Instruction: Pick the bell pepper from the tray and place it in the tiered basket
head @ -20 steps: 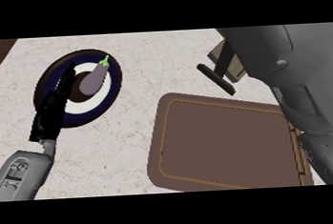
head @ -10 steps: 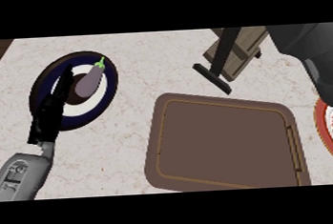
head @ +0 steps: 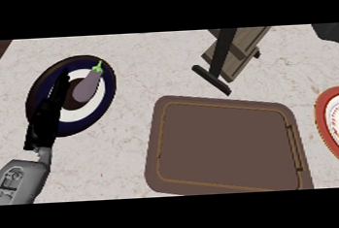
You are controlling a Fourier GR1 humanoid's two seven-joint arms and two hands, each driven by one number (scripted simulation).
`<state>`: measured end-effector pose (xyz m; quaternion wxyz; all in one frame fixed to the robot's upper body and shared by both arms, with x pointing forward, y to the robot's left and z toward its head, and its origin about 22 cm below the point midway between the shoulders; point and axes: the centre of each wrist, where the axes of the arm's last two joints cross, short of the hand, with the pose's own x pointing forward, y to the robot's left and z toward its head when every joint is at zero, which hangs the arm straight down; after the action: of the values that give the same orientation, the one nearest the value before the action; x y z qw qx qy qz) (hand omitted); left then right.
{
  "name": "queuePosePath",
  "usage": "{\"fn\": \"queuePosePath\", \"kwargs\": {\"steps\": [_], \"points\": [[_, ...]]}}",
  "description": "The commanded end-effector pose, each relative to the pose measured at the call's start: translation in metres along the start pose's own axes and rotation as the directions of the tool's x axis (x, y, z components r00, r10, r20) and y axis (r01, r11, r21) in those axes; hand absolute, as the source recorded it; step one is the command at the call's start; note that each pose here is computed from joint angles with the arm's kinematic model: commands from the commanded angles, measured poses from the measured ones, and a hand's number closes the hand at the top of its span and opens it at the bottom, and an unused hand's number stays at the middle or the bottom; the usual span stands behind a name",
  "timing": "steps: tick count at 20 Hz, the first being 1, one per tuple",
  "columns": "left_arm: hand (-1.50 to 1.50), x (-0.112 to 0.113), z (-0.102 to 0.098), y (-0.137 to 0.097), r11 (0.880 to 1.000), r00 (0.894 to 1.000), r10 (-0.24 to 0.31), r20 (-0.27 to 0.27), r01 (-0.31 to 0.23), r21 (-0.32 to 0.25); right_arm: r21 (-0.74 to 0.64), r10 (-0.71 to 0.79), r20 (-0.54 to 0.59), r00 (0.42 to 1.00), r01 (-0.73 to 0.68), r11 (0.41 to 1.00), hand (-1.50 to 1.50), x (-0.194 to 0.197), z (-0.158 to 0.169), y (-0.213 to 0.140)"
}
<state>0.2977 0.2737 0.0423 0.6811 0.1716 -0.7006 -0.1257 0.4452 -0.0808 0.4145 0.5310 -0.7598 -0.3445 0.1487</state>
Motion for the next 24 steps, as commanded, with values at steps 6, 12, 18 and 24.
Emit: {"fn": "queuePosePath", "kwargs": {"steps": [6,12,18,24], "points": [[0.00,0.002,0.007,0.003,1.000,1.000,-0.006,0.004,0.006,0.019,0.167,-0.044,-0.076,0.996,0.057,0.984,1.50,-0.007,-0.012,0.024],[0.00,-0.011,0.003,0.017,1.000,1.000,-0.015,-0.014,0.016,0.019,0.312,-0.168,-0.182,0.969,0.219,0.924,1.50,-0.001,-0.001,0.035],[0.00,-0.023,0.010,0.010,0.999,0.999,-0.006,-0.044,0.007,0.038,0.303,-0.255,-0.242,0.936,0.323,0.897,-1.50,-0.015,-0.019,0.053],[0.00,-0.011,0.010,0.010,0.999,0.999,-0.017,-0.034,0.019,0.038,0.130,-0.440,-0.231,0.868,0.476,0.870,-1.50,-0.016,-0.016,0.038]]}}
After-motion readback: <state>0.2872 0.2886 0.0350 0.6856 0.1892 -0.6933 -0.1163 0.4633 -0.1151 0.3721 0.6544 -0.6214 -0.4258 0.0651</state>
